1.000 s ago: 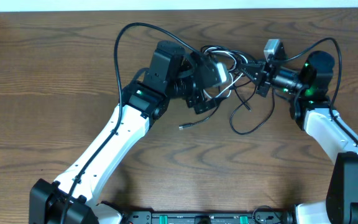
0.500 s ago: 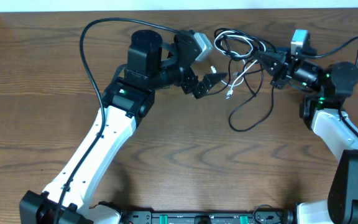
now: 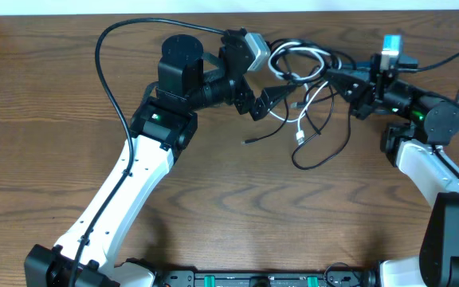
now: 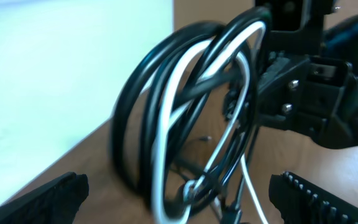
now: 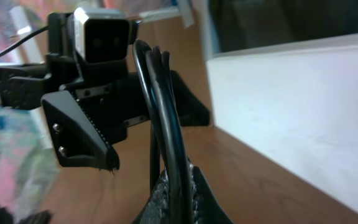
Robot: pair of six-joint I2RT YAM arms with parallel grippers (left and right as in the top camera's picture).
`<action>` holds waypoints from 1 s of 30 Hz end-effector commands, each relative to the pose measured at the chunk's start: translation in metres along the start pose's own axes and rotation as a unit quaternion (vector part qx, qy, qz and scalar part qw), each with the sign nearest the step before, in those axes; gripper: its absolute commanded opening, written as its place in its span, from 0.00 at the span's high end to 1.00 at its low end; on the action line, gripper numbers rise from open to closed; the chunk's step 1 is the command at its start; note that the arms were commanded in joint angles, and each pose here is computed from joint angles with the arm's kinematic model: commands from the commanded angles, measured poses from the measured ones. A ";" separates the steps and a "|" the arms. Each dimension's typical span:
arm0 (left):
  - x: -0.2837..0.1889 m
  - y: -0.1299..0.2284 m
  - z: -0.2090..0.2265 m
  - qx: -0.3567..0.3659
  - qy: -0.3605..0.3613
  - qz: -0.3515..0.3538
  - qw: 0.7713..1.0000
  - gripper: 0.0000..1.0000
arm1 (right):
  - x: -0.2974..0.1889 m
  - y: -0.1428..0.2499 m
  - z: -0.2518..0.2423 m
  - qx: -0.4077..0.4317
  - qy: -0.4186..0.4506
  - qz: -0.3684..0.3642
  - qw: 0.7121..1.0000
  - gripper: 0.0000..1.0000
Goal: Untangle cables
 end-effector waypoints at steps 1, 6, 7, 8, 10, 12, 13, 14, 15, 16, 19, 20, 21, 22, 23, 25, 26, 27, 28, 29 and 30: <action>-0.004 -0.004 -0.010 -0.007 0.043 -0.004 0.999 0.02 | 0.013 0.002 0.010 0.013 -0.036 0.018 0.999 0.99; -0.004 -0.004 -0.010 -0.007 0.043 -0.004 0.999 0.01 | 0.016 0.003 0.012 0.002 -0.041 0.018 0.999 0.99; -0.004 -0.004 -0.010 -0.007 0.043 -0.004 0.999 0.17 | 0.016 0.004 0.012 0.002 -0.043 0.021 0.999 0.99; -0.004 -0.004 -0.010 -0.007 0.043 -0.004 0.999 0.39 | 0.016 0.004 0.012 0.002 -0.044 0.022 0.999 0.99; -0.004 -0.004 -0.010 -0.004 0.042 -0.004 0.999 0.92 | 0.015 0.004 0.011 0.005 -0.041 0.023 0.999 0.99; -0.004 -0.004 -0.010 0.002 0.042 -0.005 0.999 0.92 | 0.011 0.003 0.009 0.004 -0.034 0.021 0.999 0.99; -0.004 -0.004 -0.010 0.002 0.042 -0.004 0.999 0.93 | 0.010 0.002 0.008 0.004 -0.031 0.019 0.999 0.99; -0.004 -0.004 -0.010 -0.004 0.042 -0.004 0.999 0.93 | 0.010 0.002 0.008 0.004 -0.030 0.019 0.999 0.99; -0.004 -0.004 -0.010 -0.014 0.042 -0.004 0.999 0.93 | 0.010 0.002 0.008 0.006 -0.030 0.020 0.999 0.99; -0.004 -0.004 -0.010 -0.020 0.042 -0.003 0.999 0.93 | 0.011 0.003 0.007 0.014 -0.030 0.022 0.999 0.99; -0.004 -0.005 -0.010 -0.018 0.042 -0.006 0.999 0.93 | 0.013 0.012 0.003 0.031 -0.035 0.045 0.998 0.99; -0.004 -0.005 -0.010 -0.017 0.042 -0.007 0.999 0.93 | 0.011 0.017 0.002 0.028 -0.043 0.062 0.997 0.99; -0.004 -0.005 -0.010 -0.017 0.042 -0.006 0.999 0.93 | 0.008 0.023 0.001 0.032 -0.055 0.084 0.994 0.99; -0.004 -0.005 -0.010 -0.018 0.042 -0.006 0.999 0.92 | 0.005 0.026 -0.001 0.042 -0.059 0.095 0.993 0.99; -0.004 -0.005 -0.010 -0.020 0.042 -0.004 0.999 0.93 | 0.003 0.028 -0.002 0.051 -0.061 0.102 0.992 0.99; -0.004 0.000 -0.011 -0.034 0.044 0.010 0.998 0.93 | -0.007 0.031 -0.005 0.054 -0.065 0.117 0.990 0.99; -0.005 0.005 -0.012 -0.046 0.046 0.023 0.998 0.92 | -0.014 0.032 -0.007 0.045 -0.068 0.123 0.989 0.99; -0.005 0.007 -0.012 -0.053 0.047 0.029 0.997 0.93 | -0.017 0.031 -0.008 0.043 -0.068 0.125 0.989 0.99; -0.005 0.012 -0.014 -0.064 0.049 0.041 0.996 0.92 | -0.022 0.032 -0.011 0.047 -0.059 0.123 0.990 0.99; -0.006 0.015 -0.015 -0.075 0.050 0.051 0.995 0.93 | -0.026 0.033 -0.014 0.044 -0.053 0.122 0.990 0.99; -0.006 0.018 -0.015 -0.082 0.051 0.058 0.994 0.93 | -0.029 0.034 -0.016 0.044 -0.049 0.121 0.991 0.99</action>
Point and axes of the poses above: each gripper's point midway between its finger pads, its own x axis out along the fingers, its own z axis along the line the jaws close on, y = z × x, the point moved 9 cm from there along -x, back along the fingers, and after that the axes turned 3 degrees about x, right-handed, at the moved point
